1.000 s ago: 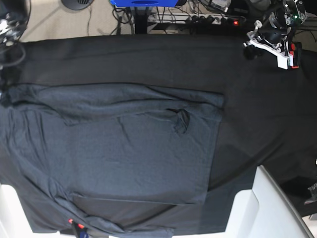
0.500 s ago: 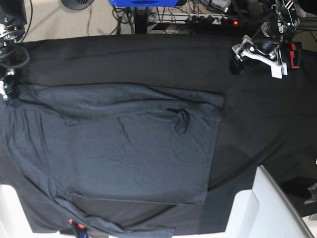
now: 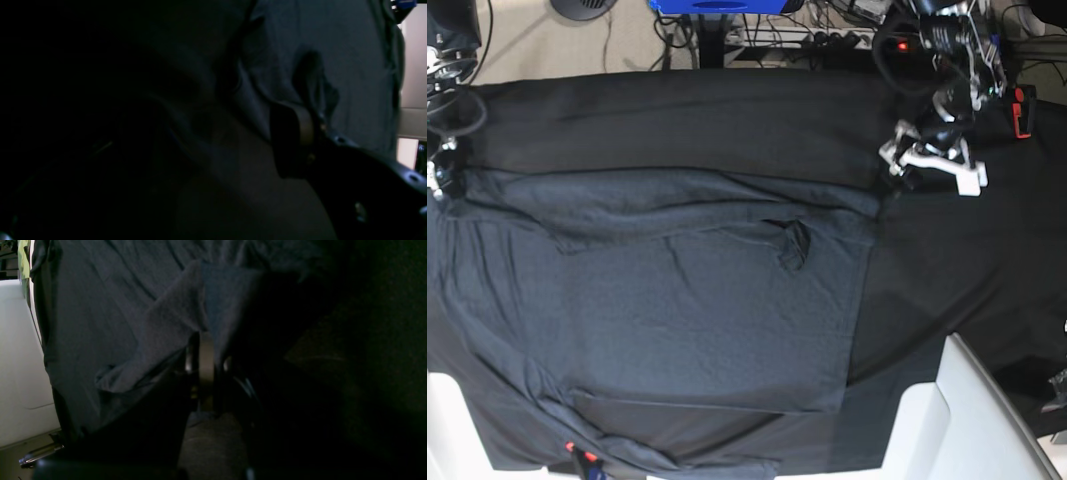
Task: Fold the T-shirt properly
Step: 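Close the left gripper on the shirt's side edge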
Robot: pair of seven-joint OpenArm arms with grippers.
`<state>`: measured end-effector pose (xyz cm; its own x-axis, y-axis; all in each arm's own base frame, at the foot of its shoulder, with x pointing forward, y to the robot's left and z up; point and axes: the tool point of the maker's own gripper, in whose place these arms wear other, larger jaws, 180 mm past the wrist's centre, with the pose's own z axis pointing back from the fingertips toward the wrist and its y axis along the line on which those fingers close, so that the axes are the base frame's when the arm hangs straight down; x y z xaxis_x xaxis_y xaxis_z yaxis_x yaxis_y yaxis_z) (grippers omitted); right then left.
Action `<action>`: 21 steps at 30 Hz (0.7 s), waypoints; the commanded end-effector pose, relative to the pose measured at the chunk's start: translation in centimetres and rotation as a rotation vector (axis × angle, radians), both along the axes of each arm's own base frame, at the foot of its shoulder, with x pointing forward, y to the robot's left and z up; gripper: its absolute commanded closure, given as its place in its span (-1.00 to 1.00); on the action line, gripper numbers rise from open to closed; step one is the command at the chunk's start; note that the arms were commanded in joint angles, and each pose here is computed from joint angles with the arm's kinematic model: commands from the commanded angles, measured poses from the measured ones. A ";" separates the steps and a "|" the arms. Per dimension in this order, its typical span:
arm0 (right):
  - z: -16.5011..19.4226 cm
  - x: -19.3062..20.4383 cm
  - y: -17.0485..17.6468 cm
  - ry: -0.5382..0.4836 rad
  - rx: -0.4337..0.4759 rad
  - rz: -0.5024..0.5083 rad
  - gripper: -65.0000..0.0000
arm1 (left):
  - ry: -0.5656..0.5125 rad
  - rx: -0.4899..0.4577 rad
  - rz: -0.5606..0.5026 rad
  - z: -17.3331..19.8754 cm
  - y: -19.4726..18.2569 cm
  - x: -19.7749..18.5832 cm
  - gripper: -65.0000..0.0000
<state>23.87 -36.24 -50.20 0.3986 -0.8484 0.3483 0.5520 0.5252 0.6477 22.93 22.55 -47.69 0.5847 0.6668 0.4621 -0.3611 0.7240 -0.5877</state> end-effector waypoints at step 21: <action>0.8 0.2 -1.4 -0.005 -0.030 0.001 1.00 | 0.026 -0.054 -0.057 -0.8 -3.5 2.1 0.05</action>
<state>23.85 -36.27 -50.19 0.4020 -0.8471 0.3477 0.5517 0.5271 0.6464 25.43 19.19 -48.21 0.6125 0.6655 0.4266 -0.3289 0.7053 -0.6280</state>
